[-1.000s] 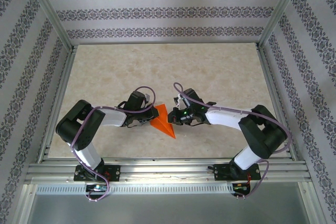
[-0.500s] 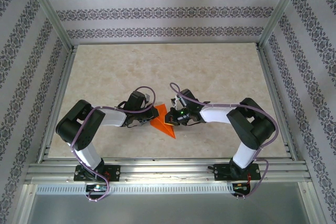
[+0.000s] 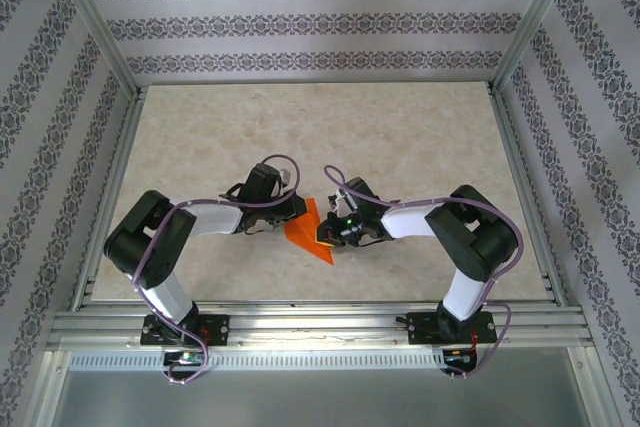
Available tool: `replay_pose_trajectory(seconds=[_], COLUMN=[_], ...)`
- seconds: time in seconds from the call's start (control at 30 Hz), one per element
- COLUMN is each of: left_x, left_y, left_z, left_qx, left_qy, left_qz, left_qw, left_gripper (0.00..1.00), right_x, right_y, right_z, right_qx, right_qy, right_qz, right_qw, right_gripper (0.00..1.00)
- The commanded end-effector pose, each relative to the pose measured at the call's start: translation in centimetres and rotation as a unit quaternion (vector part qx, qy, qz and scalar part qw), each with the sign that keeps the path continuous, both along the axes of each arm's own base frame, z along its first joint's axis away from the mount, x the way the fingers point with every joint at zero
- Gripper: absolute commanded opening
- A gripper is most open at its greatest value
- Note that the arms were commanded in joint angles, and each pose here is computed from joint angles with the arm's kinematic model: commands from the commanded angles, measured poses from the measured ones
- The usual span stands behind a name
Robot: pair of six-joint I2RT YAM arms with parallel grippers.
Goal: Fold a paper plane with a square sheet of paper (pick it up from the middle)
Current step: Fourth fold the wing at the center of the table.
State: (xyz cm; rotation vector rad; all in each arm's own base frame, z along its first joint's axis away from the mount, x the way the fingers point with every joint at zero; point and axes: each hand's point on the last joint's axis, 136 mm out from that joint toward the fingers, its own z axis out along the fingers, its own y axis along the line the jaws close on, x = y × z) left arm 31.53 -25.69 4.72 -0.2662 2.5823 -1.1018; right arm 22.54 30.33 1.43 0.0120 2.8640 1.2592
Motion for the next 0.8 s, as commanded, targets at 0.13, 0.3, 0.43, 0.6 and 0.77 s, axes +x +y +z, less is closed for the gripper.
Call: replay_pose_trajectory(seconds=[0.13, 0.3, 0.43, 0.6, 0.77], left_x=[-3.0, -3.6, -3.0, -2.0, -0.2], left_y=[-1.1, -0.4, 1.2, 2.2, 3.3], left_z=[-0.3, -3.6, -5.3, -5.6, -5.1], left_qx=[-0.004, 0.044, 0.064, 0.047, 0.029], left_qy=[0.019, 0.062, 0.071, 0.071, 0.066], left_qz=[-0.052, -0.042, -0.011, 0.006, 0.030], left_qw=[0.998, 0.996, 0.995, 0.996, 0.997], left_gripper=[0.07, 0.06, 0.07, 0.07, 0.08], right_x=[-1.6, -1.5, -1.7, -2.2, -2.5], right_y=[-2.1, -2.3, -2.6, -3.3, -3.8], right_z=[-2.5, -2.6, -3.1, -4.0, -4.2], right_qx=[-0.055, -0.056, -0.064, -0.083, -0.091], right_qy=[0.032, 0.035, 0.037, 0.043, 0.048], right_qz=[-0.010, -0.012, -0.008, 0.001, 0.007], right_qw=[0.998, 0.998, 0.997, 0.996, 0.995], right_gripper=[0.00, 0.00, 0.00, 0.00, 0.00])
